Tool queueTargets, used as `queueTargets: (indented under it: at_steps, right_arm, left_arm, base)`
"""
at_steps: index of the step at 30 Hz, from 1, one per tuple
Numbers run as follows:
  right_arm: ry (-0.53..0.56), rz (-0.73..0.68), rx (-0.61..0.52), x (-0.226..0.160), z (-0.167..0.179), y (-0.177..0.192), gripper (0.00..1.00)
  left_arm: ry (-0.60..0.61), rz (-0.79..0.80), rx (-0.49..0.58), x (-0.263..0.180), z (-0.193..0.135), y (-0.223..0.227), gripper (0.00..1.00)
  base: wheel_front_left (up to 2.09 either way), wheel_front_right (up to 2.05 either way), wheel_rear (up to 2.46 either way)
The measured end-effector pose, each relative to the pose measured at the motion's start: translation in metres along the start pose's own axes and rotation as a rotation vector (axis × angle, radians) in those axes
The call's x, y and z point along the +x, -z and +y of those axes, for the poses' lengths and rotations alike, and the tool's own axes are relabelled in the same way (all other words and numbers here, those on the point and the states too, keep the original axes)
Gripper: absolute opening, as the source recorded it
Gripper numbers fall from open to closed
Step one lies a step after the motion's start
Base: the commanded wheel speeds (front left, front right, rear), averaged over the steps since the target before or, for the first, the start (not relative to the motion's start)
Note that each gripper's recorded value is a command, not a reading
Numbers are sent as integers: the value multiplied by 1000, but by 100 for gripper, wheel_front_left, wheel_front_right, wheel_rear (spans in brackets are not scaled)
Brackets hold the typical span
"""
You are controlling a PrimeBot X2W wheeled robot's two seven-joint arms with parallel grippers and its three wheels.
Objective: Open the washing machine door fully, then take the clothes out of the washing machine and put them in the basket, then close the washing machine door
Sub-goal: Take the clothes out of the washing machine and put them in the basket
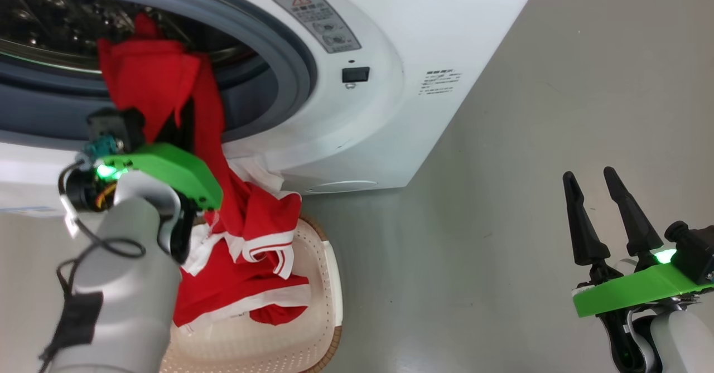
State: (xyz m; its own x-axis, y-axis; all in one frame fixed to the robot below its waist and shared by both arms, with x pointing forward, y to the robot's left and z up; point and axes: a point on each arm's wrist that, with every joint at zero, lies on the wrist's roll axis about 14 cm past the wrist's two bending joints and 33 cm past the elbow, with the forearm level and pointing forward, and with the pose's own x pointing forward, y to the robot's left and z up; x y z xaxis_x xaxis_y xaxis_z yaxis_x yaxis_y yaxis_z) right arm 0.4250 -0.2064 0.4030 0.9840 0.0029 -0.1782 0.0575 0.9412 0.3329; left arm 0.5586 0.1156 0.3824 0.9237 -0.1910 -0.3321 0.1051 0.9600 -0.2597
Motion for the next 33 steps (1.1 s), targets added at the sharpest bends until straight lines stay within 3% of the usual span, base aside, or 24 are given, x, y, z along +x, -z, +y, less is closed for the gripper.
queueTargets:
  at_steps: [10, 17, 33]
  right_arm:
    - [-24, -12, 8, 1, 10, -3, 100]
    - [-36, -8, 11, 2, 14, -2, 100]
    - [-21, 20, 4, 0, 7, 7, 100]
  left_arm:
    - [-59, 13, -79, -51, 20, 43, 0]
    - [-93, 141, -119, -96, 24, 102, 0]
    - [-125, 484, -235, -136, 13, 196, 0]
  base:
    - [0, 0, 0]
    - [0, 0, 0]
    - [0, 0, 0]
